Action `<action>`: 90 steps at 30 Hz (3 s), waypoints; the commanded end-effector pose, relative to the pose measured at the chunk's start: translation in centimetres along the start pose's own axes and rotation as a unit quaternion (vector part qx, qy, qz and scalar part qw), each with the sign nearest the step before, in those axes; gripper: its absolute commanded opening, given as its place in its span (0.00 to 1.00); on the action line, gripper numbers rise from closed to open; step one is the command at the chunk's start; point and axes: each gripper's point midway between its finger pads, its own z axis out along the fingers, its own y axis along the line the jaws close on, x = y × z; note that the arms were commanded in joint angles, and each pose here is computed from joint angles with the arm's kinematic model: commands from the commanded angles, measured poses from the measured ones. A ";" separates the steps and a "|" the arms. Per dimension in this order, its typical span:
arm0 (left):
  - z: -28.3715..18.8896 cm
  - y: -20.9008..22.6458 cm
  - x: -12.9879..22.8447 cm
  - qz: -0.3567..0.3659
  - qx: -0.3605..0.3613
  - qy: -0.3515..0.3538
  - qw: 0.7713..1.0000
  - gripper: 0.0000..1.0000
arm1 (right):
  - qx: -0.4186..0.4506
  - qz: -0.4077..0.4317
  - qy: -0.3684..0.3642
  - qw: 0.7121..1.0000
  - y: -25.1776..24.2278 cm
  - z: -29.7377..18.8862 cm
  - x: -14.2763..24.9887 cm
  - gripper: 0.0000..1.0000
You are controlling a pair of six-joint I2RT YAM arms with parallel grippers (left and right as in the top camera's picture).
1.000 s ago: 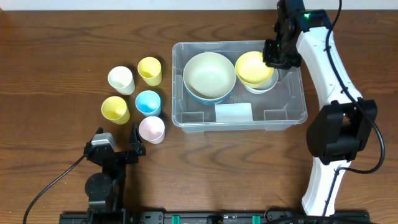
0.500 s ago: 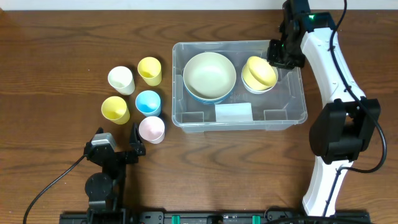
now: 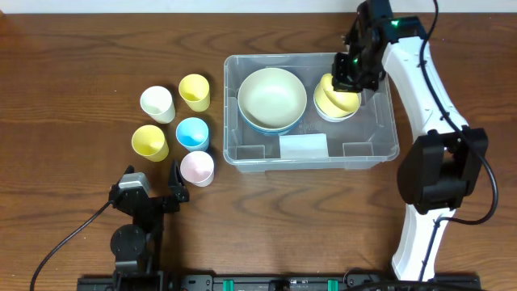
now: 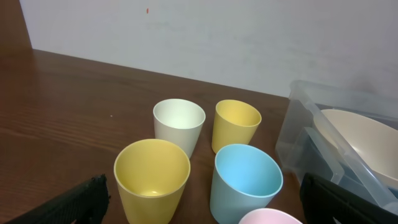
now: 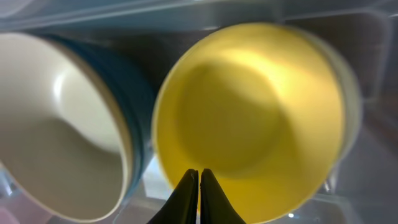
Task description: Pack container
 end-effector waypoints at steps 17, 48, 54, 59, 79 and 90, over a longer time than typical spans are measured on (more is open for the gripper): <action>0.1 0.8 1.5 0.004 -0.018 0.022 1.000 0.98 | 0.040 -0.036 -0.019 0.998 2.3 0.4 0.6 0.05; 0.1 0.8 1.5 0.004 -0.018 0.022 1.000 0.98 | 0.093 -0.023 -0.015 0.995 0.6 1.6 1.1 0.10; 0.1 0.8 1.5 0.004 -0.018 0.022 1.000 0.98 | 0.083 -0.023 -0.011 0.996 0.6 2.6 1.3 0.08; 0.1 0.8 1.5 0.004 -0.018 0.022 1.000 0.98 | 0.080 -0.023 -0.019 0.996 0.6 2.4 0.9 0.07; 0.1 0.8 1.5 0.004 -0.018 0.022 1.000 0.98 | 0.065 -0.025 -0.016 0.997 2.0 0.1 1.3 0.04; 0.1 0.8 1.5 0.004 -0.018 0.022 1.000 0.98 | 0.067 -0.040 -0.008 0.997 3.1 0.5 2.2 0.06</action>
